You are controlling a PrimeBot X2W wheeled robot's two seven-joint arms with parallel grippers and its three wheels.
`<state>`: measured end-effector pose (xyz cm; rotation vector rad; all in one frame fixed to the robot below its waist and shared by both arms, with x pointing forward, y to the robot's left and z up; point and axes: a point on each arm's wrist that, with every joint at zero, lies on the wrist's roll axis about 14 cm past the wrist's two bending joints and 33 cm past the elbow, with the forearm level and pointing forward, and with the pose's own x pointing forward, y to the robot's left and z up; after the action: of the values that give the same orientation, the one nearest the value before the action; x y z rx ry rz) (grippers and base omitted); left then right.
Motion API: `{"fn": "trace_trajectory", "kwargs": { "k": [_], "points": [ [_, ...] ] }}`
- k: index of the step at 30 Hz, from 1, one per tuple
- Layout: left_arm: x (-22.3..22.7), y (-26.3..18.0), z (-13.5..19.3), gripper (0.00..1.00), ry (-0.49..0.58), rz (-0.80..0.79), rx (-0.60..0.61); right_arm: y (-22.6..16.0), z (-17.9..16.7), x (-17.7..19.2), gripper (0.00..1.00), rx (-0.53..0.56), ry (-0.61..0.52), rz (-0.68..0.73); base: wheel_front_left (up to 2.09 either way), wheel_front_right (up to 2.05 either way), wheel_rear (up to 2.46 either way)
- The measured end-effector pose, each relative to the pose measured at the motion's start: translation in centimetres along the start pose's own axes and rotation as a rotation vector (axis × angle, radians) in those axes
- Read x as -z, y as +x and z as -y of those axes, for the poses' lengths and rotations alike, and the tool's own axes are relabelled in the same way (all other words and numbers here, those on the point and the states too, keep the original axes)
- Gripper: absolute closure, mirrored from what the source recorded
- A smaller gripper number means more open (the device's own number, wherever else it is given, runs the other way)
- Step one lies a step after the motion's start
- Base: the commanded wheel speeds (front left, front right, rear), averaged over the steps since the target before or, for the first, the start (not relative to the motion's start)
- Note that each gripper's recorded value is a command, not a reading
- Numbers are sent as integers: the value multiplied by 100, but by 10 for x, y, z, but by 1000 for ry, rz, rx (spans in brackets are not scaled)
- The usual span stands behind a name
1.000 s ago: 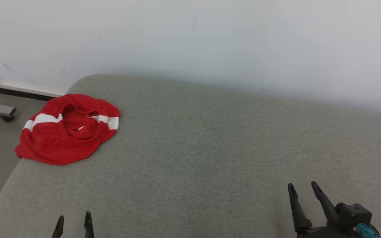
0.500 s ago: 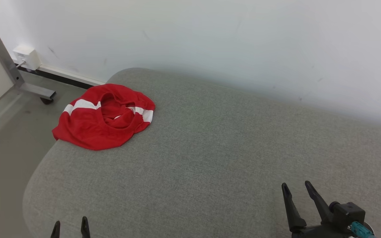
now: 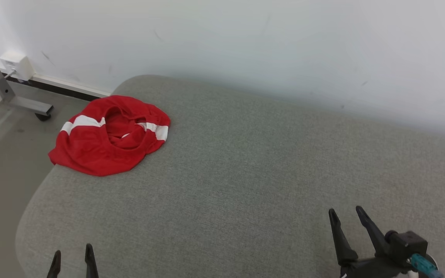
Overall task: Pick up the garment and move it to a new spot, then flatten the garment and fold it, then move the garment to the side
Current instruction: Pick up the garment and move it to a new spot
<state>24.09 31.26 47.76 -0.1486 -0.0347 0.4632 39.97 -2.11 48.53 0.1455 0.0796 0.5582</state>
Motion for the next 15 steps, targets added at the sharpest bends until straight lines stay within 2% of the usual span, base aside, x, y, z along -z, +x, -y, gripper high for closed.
{"fn": "trace_trajectory", "kwargs": {
  "k": [10,15],
  "points": [
    [-24,79,9,0,-6,42,23,25,7,-15,0,-35,-33,26,0,0,0],
    [-37,143,16,0,27,-18,62,38,21,-16,0,-35,-38,30,0,0,0]
  ]
}}
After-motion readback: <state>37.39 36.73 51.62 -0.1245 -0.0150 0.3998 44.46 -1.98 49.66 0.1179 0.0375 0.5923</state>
